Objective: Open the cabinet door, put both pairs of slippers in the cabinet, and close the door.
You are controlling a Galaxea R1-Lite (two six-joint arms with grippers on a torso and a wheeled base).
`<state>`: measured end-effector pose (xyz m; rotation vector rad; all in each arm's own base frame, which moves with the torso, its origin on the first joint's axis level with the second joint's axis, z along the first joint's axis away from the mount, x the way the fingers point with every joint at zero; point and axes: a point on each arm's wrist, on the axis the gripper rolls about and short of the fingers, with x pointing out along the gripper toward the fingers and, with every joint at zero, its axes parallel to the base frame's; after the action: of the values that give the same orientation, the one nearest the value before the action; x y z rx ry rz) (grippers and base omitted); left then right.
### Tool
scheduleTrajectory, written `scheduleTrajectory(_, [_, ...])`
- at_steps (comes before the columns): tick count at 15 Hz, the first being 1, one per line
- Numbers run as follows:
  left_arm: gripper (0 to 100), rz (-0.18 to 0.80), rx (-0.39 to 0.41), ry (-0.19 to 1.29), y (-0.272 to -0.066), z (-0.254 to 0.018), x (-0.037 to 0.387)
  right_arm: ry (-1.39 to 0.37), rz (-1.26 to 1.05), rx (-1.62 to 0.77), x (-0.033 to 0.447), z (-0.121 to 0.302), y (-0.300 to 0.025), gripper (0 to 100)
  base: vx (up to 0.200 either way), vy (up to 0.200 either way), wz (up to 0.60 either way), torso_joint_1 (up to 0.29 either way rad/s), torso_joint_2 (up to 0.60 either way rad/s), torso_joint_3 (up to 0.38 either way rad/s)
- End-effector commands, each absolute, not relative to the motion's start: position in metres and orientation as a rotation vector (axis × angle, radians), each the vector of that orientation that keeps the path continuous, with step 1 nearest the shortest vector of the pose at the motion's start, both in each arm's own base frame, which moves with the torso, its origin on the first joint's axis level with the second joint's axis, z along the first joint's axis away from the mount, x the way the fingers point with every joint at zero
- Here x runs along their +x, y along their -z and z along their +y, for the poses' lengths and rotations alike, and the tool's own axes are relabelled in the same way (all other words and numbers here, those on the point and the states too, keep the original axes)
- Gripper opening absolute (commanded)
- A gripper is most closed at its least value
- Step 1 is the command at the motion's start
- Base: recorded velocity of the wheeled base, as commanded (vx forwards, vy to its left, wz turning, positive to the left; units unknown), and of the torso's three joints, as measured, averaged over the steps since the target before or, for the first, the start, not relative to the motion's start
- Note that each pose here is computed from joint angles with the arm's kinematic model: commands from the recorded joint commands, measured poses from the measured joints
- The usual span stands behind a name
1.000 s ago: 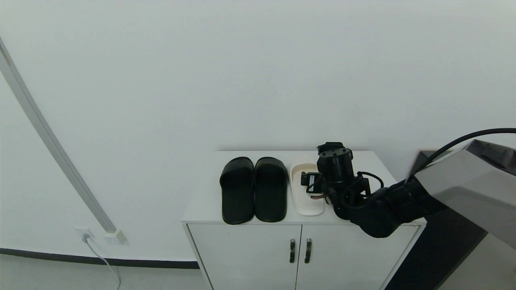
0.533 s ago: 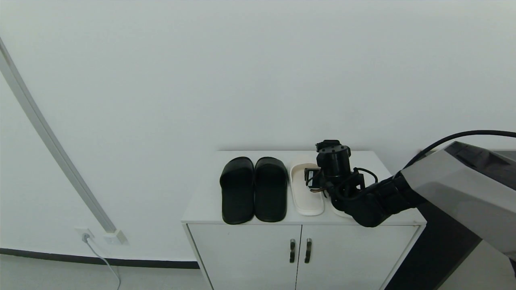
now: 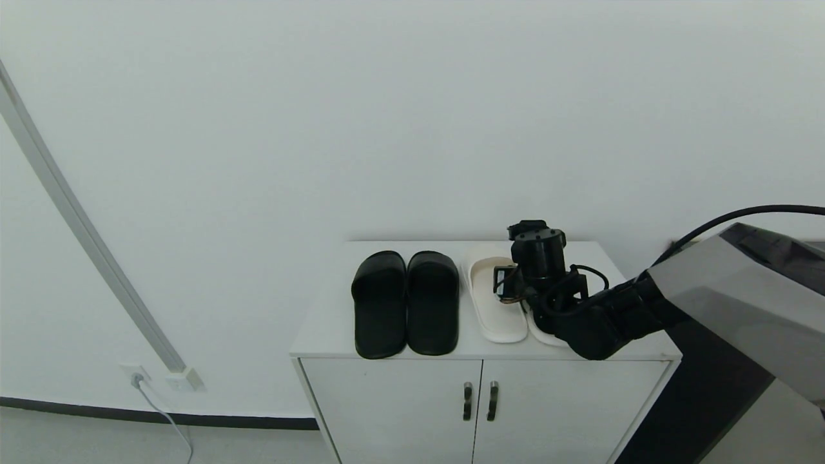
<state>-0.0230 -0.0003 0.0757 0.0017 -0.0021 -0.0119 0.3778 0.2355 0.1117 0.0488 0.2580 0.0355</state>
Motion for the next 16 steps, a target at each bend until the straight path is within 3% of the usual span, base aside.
scheduleTrajectory(1, [0, 0.0, 0.002, 0.011, -0.075, 0.0, -0.023, -0.041, 0.215, 0.058, 0.364, 0.228, -0.139, 0, 0.0, 0.0, 0.0, 0.0, 0.0, 0.0])
scheduleTrajectory(4, [0, 0.0, 0.002, 0.012, -0.075, 0.0, -0.023, -0.094, 0.217, 0.054, 0.317, 0.217, -0.164, 0, 0.0, 0.0, 0.0, 0.0, 0.0, 0.0])
scheduleTrajectory(8, [0, 0.0, 0.003, 0.012, -0.075, 0.0, -0.023, -0.386, 0.3, 0.025, 0.21, 0.186, -0.165, 0, 0.0, 0.0, 0.0, 0.0, 0.0, 0.0])
scheduleTrajectory(12, [0, -0.002, 0.002, 0.012, -0.076, 0.0, -0.023, -0.476, 0.292, -0.009, 0.176, 0.186, -0.176, 0, 0.0, 0.0, 0.0, 0.0, 0.0, 0.0])
scheduleTrajectory(16, [0, 0.0, 0.003, 0.012, -0.075, 0.0, -0.023, -0.48, 0.314, -0.024, 0.174, 0.185, -0.171, 0, -0.05, 0.0, 0.0, -0.001, 0.0, 0.001])
